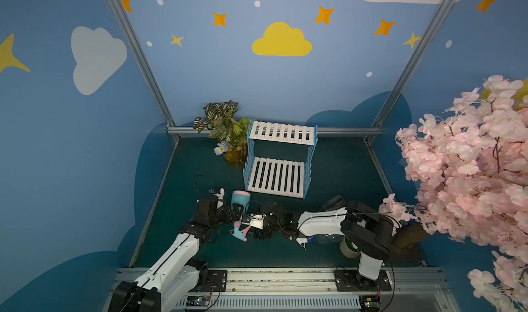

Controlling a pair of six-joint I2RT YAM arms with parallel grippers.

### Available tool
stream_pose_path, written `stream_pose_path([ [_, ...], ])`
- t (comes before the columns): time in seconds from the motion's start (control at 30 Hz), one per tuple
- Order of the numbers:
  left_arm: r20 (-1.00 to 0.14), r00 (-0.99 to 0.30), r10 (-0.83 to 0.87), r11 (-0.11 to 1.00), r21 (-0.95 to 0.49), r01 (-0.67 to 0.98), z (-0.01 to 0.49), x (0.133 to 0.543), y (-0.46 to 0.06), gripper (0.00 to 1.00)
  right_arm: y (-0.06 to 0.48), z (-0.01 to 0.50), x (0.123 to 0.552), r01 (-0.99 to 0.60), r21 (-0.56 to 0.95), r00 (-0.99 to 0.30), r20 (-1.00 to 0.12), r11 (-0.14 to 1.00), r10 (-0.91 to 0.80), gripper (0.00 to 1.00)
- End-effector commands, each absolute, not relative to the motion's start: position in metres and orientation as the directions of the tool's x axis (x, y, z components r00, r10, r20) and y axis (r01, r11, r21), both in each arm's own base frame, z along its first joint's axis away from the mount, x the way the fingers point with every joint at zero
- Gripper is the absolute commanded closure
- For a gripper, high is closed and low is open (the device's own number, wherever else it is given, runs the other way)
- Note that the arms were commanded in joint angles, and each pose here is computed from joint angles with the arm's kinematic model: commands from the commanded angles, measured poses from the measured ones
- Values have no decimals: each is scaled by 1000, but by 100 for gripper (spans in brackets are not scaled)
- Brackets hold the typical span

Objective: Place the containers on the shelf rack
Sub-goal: 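Pick up a container from the center of the board.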

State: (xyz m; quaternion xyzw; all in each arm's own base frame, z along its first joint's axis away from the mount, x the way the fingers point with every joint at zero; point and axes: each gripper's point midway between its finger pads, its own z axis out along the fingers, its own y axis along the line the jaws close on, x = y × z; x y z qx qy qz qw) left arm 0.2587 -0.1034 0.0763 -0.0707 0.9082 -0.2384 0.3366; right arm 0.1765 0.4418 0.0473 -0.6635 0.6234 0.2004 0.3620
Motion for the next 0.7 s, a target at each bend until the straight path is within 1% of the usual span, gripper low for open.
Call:
stream_pose_path([
  [0.0, -596, -755, -272, 856, -509, 94, 87, 263, -116, 0, 452, 45, 179, -978, -207, 156, -716, -6, -681, 31],
  [0.07, -590, -762, -268, 856, -509, 93, 85, 263, -117, 0, 452, 42, 176, -982, -187, 156, -709, -30, -688, 39],
  [0.17, -585, -767, -265, 854, -511, 94, 82, 263, -117, 0, 451, 35, 171, -986, -155, 154, -691, -63, -706, 46],
  [0.53, -570, -781, -253, 839, -532, 116, 79, 264, -125, 2, 454, 26, 163, -987, -115, 159, -666, -109, -729, 64],
  [0.67, -573, -778, -256, 838, -532, 117, 81, 264, -125, 2, 456, 27, 161, -986, -112, 167, -666, -124, -727, 73],
])
